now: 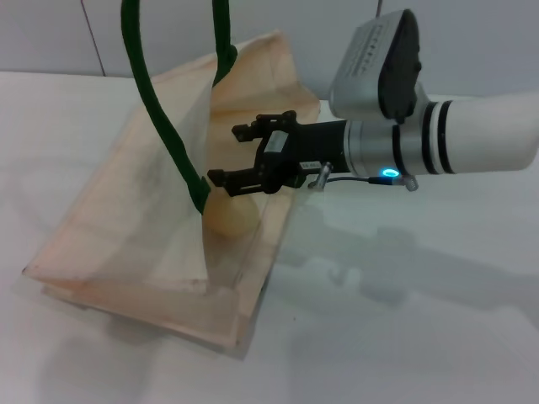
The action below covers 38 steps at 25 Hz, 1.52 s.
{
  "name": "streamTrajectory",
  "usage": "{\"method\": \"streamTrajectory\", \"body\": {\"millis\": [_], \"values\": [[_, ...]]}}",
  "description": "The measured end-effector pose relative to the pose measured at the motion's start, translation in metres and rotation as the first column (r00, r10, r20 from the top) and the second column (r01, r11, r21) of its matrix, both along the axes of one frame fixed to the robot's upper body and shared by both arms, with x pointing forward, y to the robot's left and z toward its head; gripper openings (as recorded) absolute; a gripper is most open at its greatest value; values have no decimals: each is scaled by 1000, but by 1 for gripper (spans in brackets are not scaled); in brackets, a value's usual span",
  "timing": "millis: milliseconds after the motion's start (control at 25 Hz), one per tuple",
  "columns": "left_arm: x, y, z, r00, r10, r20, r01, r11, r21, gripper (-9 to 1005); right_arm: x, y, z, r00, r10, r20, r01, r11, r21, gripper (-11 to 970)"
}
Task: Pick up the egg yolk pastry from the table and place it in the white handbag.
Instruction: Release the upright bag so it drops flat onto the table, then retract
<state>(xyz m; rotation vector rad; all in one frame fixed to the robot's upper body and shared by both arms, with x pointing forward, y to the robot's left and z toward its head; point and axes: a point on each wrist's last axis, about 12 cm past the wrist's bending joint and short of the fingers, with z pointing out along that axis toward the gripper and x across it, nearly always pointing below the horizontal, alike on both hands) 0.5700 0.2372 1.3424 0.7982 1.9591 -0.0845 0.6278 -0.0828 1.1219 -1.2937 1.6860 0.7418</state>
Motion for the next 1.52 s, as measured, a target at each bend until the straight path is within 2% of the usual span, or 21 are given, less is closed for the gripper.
{"method": "streamTrajectory", "body": {"millis": [120, 200, 360, 560, 720, 880, 1040, 1280, 1440, 1520], "values": [[0, 3, -2, 1000, 10, -6, -10, 1000, 3, 140, 4, -9, 1, 999, -37, -15, 37, 999, 12, 827], [1, 6, -4, 1000, 28, -12, -28, 1000, 11, 140, 10, -25, 1, 996, -85, -22, 85, 996, 16, 823], [1, 10, -7, 999, 47, -18, -47, 999, 19, 140, 20, -74, 4, 978, -198, -58, 200, 979, 32, 815], [1, 17, -14, 997, 71, -31, -70, 997, 13, 141, 23, -127, 4, 948, -305, -93, 311, 949, 48, 810], [2, 23, -18, 995, 89, -50, -89, 996, 5, 141, 22, -143, 4, 930, -352, -104, 361, 929, 79, 805], [6, 28, -24, 992, 107, -60, -109, 994, -16, 141, 17, -169, 7, 899, -426, -104, 438, 886, 150, 801], [10, 35, -31, 989, 126, -72, -131, 990, -58, 141, 11, -192, 17, 875, -478, -71, 481, 848, 220, 653], [16, 41, -35, 986, 134, -96, -143, 985, -93, 142, 8, -196, 19, 881, -470, -57, 470, 852, 232, 375], [22, 40, -39, 984, 135, -114, -146, 985, -94, 142, 9, -192, 20, 886, -460, -54, 460, 859, 225, 306], [24, 41, -41, 984, 134, -118, -146, 984, -99, 215, 10, -191, 20, 887, -459, -54, 459, 860, 225, 271]]}}
